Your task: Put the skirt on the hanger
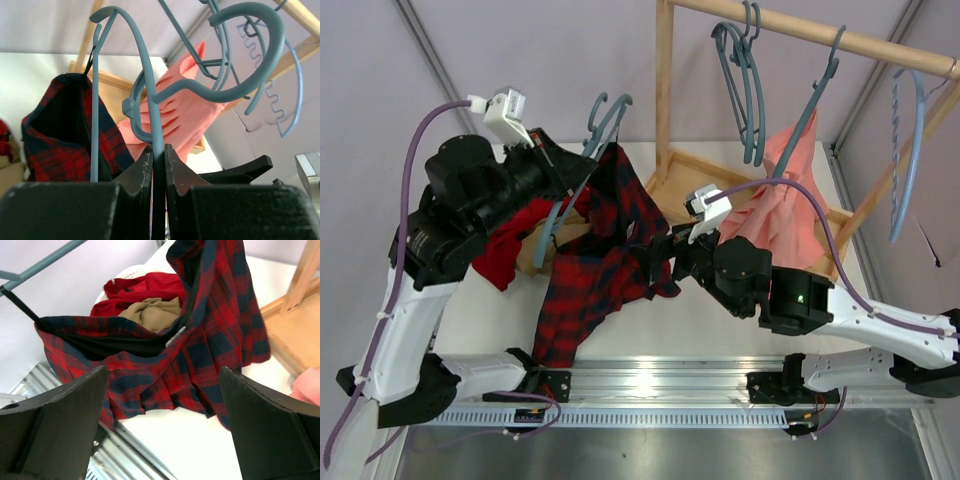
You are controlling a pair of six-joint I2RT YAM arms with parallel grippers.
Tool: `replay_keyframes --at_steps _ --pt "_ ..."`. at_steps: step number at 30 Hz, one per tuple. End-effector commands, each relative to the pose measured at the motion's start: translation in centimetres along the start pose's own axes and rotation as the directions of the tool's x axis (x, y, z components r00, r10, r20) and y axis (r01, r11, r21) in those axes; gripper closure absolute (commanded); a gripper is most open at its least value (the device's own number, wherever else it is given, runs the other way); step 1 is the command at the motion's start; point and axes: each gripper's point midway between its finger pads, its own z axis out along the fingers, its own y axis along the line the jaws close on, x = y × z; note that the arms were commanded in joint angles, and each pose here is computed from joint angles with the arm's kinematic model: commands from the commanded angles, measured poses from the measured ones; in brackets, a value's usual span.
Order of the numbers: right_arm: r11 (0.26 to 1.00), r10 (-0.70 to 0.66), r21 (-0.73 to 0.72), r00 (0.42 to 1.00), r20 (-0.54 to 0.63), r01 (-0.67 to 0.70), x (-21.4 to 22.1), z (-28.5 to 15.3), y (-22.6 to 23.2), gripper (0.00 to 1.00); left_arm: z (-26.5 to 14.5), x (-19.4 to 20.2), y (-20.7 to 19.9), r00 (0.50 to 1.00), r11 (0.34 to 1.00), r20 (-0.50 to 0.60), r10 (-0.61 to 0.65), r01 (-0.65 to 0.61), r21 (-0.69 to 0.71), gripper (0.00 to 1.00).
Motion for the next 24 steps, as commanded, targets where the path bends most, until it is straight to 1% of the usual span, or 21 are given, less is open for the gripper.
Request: replay_keyframes --at_steps 1,3,8,9,11,12,13,15,16,17,18,19,20,21,22,23,24 --pt "1.000 -0.019 0.022 0.998 0.056 0.017 -2.5 -0.1 0.0 0.01 -0.5 -3.1 -4.3 0.997 0.971 0.071 -0.002 -0.015 0.237 0.97" --pt "0.998 -0.027 0.049 0.998 0.053 0.024 -2.9 -0.2 -0.6 0.01 0.1 -3.4 -3.9 0.998 0.973 0.070 -0.004 -0.012 0.229 0.97" --pt "0.984 -0.010 0.179 0.992 0.122 -0.012 -6.3 -0.9 -3.5 0.01 1.0 -3.5 -4.8 0.999 0.956 0.046 0.009 -0.022 0.291 0.96" --pt "0.981 -0.005 0.192 0.989 0.146 -0.024 -7.6 -1.1 -3.9 0.01 1.1 -3.5 -4.9 0.999 0.955 0.043 0.013 -0.025 0.295 0.96" --pt "0.964 -0.029 0.267 0.987 0.156 -0.013 -8.7 -0.7 -5.8 0.01 1.4 -3.4 -4.6 0.999 0.958 0.043 0.031 -0.042 0.285 0.96" --pt "0.959 -0.029 0.283 0.982 0.184 -0.025 -10.6 -1.0 -6.4 0.01 1.5 -3.3 -4.4 0.999 0.959 0.041 0.034 -0.045 0.280 0.96" --pt "0.946 -0.046 0.324 0.981 0.190 -0.019 -11.5 -0.9 -7.7 0.01 1.6 -3.2 -4.3 0.998 0.959 0.043 0.043 -0.053 0.277 0.96" --pt "0.931 -0.078 0.365 0.975 0.207 -0.002 -13.8 -0.3 -8.6 0.01 1.7 -2.9 -4.1 0.998 0.960 0.040 0.049 -0.058 0.275 0.96" --pt "0.909 -0.104 0.416 0.975 0.196 0.013 -14.5 0.1 -10.4 0.01 1.6 -2.9 -4.0 0.997 0.959 0.047 0.055 -0.066 0.275 0.96" --pt "0.900 -0.113 0.435 0.976 0.188 0.020 -15.0 0.5 -11.0 0.01 1.7 -2.8 -3.9 0.997 0.960 0.047 0.057 -0.068 0.270 0.96" --pt "0.884 -0.131 0.464 0.980 0.148 0.048 -14.6 2.3 -11.7 0.01 1.9 -2.5 -3.4 0.997 0.964 0.043 0.059 -0.068 0.258 0.96" --pt "0.876 -0.126 0.481 0.979 0.159 0.035 -16.5 1.7 -12.4 0.01 1.6 -2.6 -3.4 0.997 0.963 0.051 0.064 -0.075 0.257 0.96" --pt "0.850 -0.129 0.526 0.979 0.156 0.028 -17.3 2.0 -14.4 0.01 1.5 -2.4 -3.2 0.997 0.964 0.049 0.067 -0.077 0.254 0.96" --pt "0.849 -0.125 0.528 0.981 0.147 0.029 -17.8 2.5 -14.8 0.01 1.7 -2.2 -2.8 0.997 0.967 0.045 0.070 -0.079 0.241 0.96" --pt "0.837 -0.135 0.544 0.987 0.091 0.064 -16.9 4.1 -15.5 0.01 1.7 -1.8 -2.5 0.996 0.969 0.040 0.077 -0.084 0.233 0.96" --pt "0.840 -0.133 0.541 0.983 0.129 0.042 -18.7 3.9 -15.6 0.01 1.3 -1.9 -2.4 0.996 0.969 0.047 0.080 -0.088 0.231 0.96" --pt "0.826 -0.138 0.563 0.982 0.130 0.042 -19.2 4.1 -16.7 0.01 1.0 -2.0 -2.3 0.995 0.969 0.055 0.084 -0.095 0.230 0.96"
